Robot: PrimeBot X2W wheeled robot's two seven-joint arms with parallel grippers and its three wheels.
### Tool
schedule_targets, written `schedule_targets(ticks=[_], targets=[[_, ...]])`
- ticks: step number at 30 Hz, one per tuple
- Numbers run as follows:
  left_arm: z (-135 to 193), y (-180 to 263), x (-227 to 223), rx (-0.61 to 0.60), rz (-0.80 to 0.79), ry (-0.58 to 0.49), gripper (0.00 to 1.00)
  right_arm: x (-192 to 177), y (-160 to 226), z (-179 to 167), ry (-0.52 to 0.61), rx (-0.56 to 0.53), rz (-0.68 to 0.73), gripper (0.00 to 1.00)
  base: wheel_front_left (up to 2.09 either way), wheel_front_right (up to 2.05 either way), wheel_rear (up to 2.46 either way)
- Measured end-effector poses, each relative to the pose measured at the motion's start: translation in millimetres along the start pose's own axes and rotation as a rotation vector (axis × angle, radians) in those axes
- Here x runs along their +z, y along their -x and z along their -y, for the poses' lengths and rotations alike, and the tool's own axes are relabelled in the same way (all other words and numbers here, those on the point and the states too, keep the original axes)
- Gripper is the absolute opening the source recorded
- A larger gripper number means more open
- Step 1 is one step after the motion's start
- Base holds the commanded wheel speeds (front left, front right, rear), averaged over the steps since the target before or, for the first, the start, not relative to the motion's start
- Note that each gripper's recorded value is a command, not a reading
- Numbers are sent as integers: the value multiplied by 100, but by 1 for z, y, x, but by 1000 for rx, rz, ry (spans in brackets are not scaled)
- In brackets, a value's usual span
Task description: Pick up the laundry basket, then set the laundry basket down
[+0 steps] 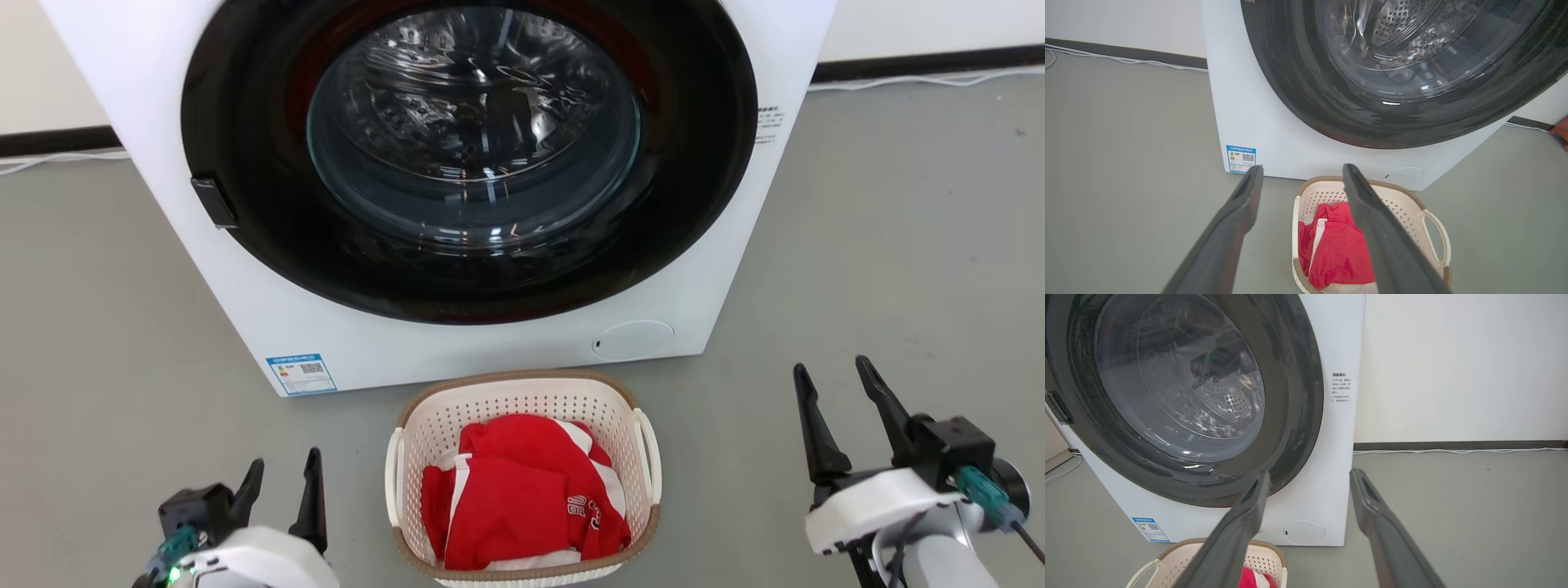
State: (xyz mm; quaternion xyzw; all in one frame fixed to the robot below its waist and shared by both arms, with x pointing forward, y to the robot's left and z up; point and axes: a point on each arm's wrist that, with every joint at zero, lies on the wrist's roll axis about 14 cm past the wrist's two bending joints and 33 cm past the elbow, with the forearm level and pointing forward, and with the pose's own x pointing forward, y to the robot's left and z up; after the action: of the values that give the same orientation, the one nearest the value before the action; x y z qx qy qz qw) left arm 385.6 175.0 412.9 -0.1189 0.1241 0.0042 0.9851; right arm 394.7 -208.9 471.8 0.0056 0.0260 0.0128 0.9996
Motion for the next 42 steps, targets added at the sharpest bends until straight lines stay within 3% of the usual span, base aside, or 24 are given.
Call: schedule_targets(ticks=[21, 22, 28, 42], targets=[[-26, 47, 20, 70, 120, 10, 100, 4, 50, 0, -21, -33, 38, 100, 0, 0, 0], [-26, 48, 19, 70, 118, 0, 0, 4, 50, 0, -22, -34, 37, 0, 0, 0, 0], [-29, 57, -14, 98, 18, 38, 0, -29, 63, -3, -66, -46, -68, 0, 0, 0, 0], [-32, 57, -14, 120, 8, 172, 0, -31, 62, 1, -221, -84, -77, 0, 0, 0, 0]])
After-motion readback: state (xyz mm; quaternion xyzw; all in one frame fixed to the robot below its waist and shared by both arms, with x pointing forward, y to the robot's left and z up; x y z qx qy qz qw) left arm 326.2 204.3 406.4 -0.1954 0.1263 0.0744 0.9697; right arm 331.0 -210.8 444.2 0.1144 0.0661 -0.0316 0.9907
